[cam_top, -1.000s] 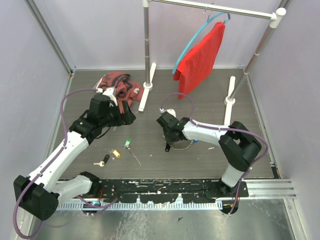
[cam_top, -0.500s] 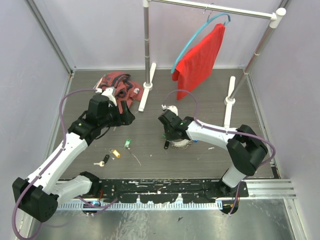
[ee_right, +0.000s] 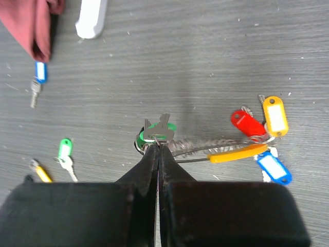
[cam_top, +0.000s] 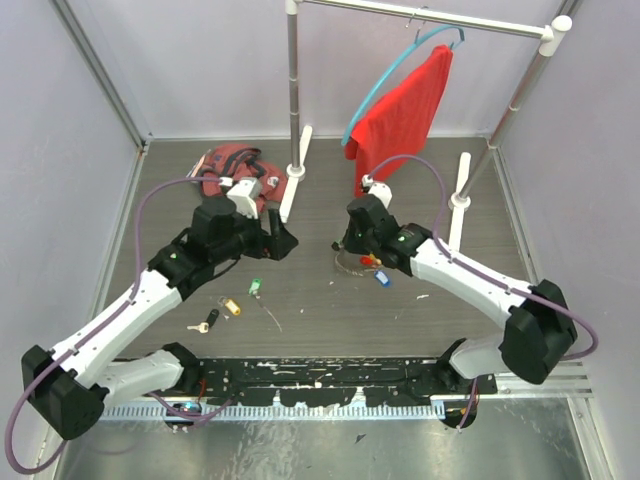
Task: Put the keys on the keyring
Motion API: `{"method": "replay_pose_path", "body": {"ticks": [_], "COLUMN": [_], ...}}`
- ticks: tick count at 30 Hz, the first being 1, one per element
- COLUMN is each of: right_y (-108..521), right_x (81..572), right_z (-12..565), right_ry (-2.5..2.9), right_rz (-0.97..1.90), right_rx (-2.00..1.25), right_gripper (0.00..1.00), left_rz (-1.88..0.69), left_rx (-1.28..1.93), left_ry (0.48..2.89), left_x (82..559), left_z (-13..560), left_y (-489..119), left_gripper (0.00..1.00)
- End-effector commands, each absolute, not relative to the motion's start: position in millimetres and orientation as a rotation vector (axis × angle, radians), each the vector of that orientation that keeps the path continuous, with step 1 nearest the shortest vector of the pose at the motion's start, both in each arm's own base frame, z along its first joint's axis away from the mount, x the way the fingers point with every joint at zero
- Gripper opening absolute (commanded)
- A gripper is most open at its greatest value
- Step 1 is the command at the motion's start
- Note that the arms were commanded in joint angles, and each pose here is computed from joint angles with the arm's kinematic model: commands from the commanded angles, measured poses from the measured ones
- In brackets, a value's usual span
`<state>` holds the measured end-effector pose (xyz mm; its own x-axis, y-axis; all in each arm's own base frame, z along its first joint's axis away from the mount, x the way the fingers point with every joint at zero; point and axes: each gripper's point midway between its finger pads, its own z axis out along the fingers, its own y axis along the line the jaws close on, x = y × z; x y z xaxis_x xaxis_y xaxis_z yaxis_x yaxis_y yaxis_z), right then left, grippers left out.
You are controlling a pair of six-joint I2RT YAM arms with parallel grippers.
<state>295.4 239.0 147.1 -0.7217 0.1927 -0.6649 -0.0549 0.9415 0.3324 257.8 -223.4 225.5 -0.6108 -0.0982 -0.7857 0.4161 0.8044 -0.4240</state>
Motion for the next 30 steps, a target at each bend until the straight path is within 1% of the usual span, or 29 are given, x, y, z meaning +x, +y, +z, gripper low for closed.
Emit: {"method": "replay_pose_path", "body": {"ticks": [1, 3, 7, 11, 20, 23, 27, 30], "right_y": [243.6, 240.9, 239.9, 238.5, 234.2, 236.7, 241.3, 243.8], "right_x": [315.4, 316.4, 313.7, 307.6, 298.8, 297.7, 293.5, 288.8], "right_z": [219.5, 232.2, 261.9, 290.9, 340.3, 351.6, 363.7, 371.0], "right_ry": [2.132, 2.101, 2.040, 1.990, 1.889, 1.870, 1.856, 1.847], "right_rz": [0.593, 0.620, 0.682, 0.739, 0.857, 0.889, 0.942, 0.983], "right_rx": [0.266, 0.292, 0.295, 0.274, 0.344, 0.344, 0.332, 0.322], "right_gripper": [0.01, 0.01, 0.01, 0.01, 0.01, 0.01, 0.01, 0.01], "left_rz": [-0.783, -0.812, -0.852, -0.868, -0.953, -0.941, -0.931, -0.914], "left_rx": [0.345, 0.389, 0.453, 0.530, 0.657, 0.669, 0.680, 0.675], "left_ry": [1.983, 1.956, 1.912, 1.859, 1.743, 1.733, 1.717, 1.714], "left_x": [258.6, 255.3, 254.6, 252.7, 237.2, 237.0, 240.8, 246.1], "left_z": [247.6, 249.1, 247.8, 254.3, 281.0, 279.8, 280.1, 281.0], "left_y": [-256.4, -270.3, -287.4, -293.5, -309.4, -315.1, -321.7, -325.0], "left_gripper": [0.91, 0.88, 0.74, 0.69, 0.70, 0.76, 0.79, 0.80]}}
